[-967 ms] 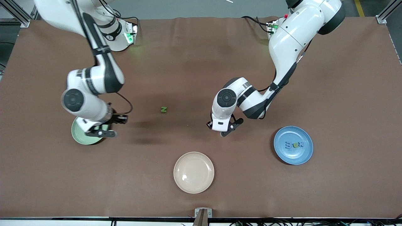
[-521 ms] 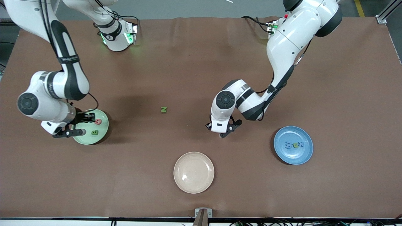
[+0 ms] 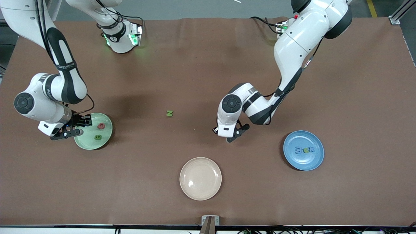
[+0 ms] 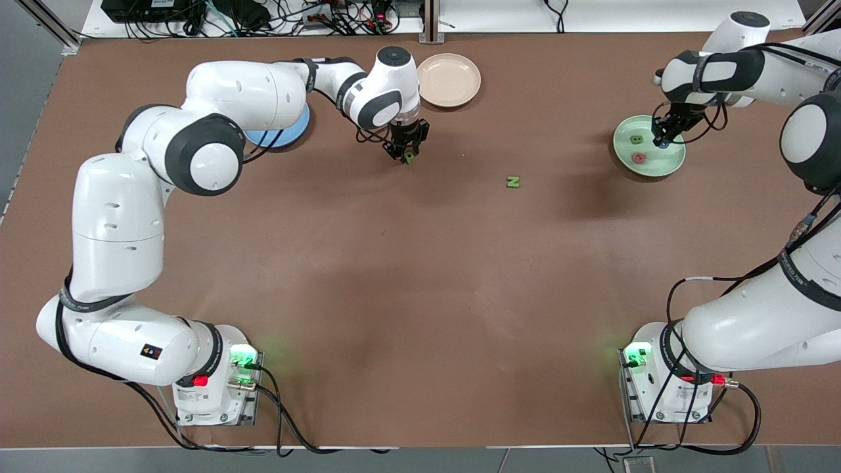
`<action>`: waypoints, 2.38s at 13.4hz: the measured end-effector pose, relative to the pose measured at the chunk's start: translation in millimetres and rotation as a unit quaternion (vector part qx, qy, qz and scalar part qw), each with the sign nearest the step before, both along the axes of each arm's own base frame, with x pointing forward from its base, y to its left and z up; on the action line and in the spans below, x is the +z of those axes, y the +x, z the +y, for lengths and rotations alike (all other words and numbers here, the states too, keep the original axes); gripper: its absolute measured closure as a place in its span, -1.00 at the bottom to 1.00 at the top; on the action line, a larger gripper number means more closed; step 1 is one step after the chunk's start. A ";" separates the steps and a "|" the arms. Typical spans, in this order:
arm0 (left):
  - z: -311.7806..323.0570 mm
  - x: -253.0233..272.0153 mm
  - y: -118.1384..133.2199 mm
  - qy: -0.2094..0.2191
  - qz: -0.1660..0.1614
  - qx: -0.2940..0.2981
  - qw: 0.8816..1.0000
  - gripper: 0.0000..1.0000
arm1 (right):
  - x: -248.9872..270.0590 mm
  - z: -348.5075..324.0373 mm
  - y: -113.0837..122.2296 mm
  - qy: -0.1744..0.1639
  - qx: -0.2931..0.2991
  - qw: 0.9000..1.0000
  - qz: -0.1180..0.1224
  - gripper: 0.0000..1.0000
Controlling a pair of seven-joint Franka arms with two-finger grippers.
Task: Sort upper and lower case letters into plates
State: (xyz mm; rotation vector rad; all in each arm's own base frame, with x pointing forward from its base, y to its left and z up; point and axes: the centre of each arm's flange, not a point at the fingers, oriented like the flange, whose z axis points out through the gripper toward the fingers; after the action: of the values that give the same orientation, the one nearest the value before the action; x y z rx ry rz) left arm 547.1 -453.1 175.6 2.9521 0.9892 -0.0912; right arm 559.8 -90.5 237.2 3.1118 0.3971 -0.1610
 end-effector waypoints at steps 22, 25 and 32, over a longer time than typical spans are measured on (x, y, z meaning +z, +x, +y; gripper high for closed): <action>312.5 62.0 134.4 0.054 0.042 0.022 0.997 0.45 | 59.2 158.9 -17.7 0.020 -0.073 0.996 0.051 -1.00; 341.9 40.2 122.0 0.060 0.069 0.029 0.995 0.45 | 54.6 231.3 -24.8 0.032 -0.057 0.998 0.019 -1.00; 365.9 57.9 114.6 0.076 0.069 0.034 0.994 -0.14 | -7.8 357.5 -58.5 0.016 -0.095 0.995 -0.027 -1.00</action>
State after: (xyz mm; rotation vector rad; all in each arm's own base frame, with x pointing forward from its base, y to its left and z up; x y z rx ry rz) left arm 661.7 -87.3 233.5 3.0813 1.1620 -0.2320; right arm 501.3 267.1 229.5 3.1724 0.1042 -0.0715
